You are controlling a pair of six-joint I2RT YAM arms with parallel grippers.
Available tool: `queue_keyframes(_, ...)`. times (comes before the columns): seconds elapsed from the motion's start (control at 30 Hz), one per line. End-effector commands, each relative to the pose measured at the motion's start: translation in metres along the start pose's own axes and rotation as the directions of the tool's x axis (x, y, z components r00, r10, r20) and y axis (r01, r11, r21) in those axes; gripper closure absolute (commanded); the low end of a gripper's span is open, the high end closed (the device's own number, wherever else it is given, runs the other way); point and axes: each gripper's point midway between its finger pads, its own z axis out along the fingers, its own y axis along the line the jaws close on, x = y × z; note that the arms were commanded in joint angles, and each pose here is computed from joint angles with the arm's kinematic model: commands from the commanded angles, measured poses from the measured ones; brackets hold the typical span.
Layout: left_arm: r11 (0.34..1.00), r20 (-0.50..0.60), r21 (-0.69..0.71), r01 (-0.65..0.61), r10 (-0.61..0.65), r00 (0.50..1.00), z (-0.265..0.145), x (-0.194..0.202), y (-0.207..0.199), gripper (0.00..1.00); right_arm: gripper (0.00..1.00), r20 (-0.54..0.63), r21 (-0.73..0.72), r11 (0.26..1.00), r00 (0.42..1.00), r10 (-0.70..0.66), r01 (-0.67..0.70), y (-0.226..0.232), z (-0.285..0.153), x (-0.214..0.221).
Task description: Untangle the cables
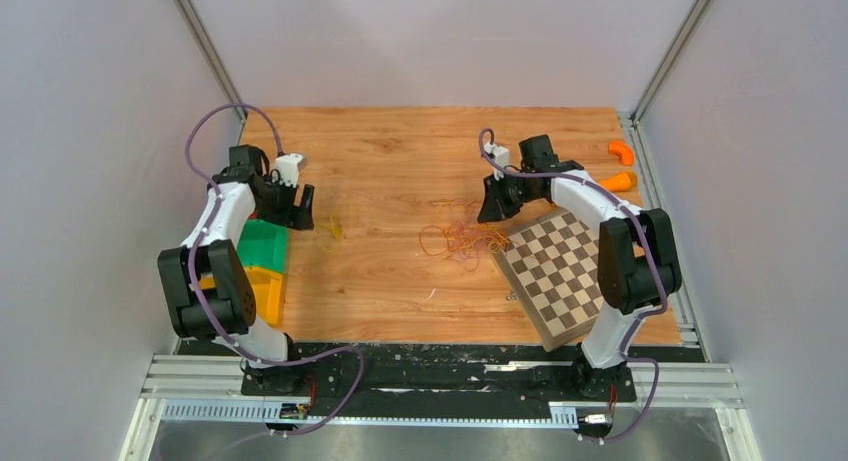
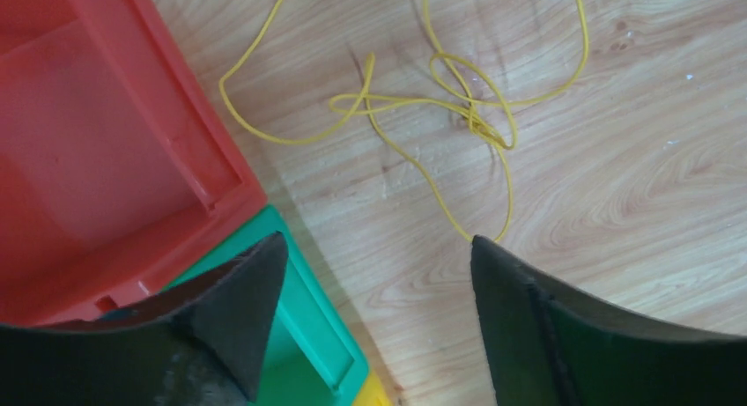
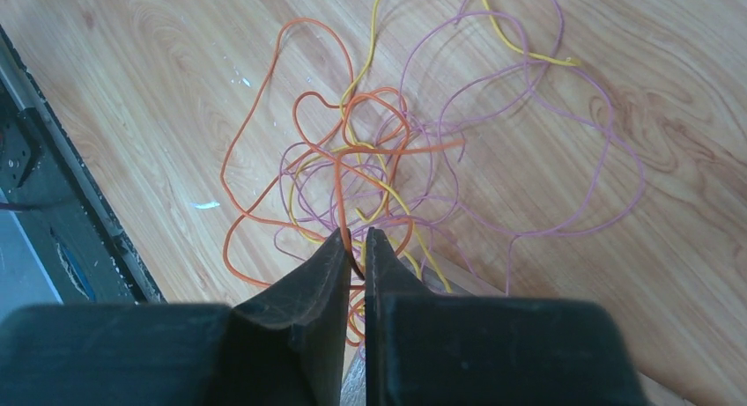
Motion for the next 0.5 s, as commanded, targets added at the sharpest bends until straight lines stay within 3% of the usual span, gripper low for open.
queue_keyframes(0.0, 0.981, 0.048, -0.040, -0.190, 0.192, 0.980, -0.021, -0.027, 0.005, 0.03, 0.86, 0.022, -0.035, 0.999, 0.999, -0.035, 0.035, 0.007, -0.003, -0.012)
queue_keyframes(0.13, 0.961, 0.055, -0.050, -0.273, 0.276, 0.960, -0.018, -0.044, -0.003, 0.00, 0.64, 0.017, -0.048, 0.998, 0.999, -0.030, 0.031, 0.007, -0.002, -0.011)
queue_keyframes(0.2, 0.967, 0.066, -0.053, -0.250, 0.253, 0.965, -0.011, -0.056, -0.007, 0.00, 0.50, 0.013, -0.055, 0.998, 1.000, -0.022, 0.023, 0.008, -0.001, -0.010)
queue_keyframes(0.33, 0.996, 0.057, -0.047, -0.079, 0.082, 0.995, 0.009, -0.076, -0.005, 0.00, 0.27, 0.010, -0.052, 0.999, 1.000, -0.014, 0.014, 0.008, -0.001, -0.010)
queue_keyframes(0.37, 0.999, 0.013, -0.028, -0.017, 0.017, 1.000, 0.021, -0.070, -0.005, 0.00, 0.23, 0.010, -0.045, 0.999, 1.000, -0.015, 0.015, 0.007, -0.002, -0.011)
queue_keyframes(0.47, 0.996, -0.037, -0.027, 0.091, -0.092, 0.995, 0.034, -0.067, -0.004, 0.00, 0.15, 0.011, -0.033, 0.999, 1.000, -0.020, 0.021, 0.007, -0.004, -0.011)
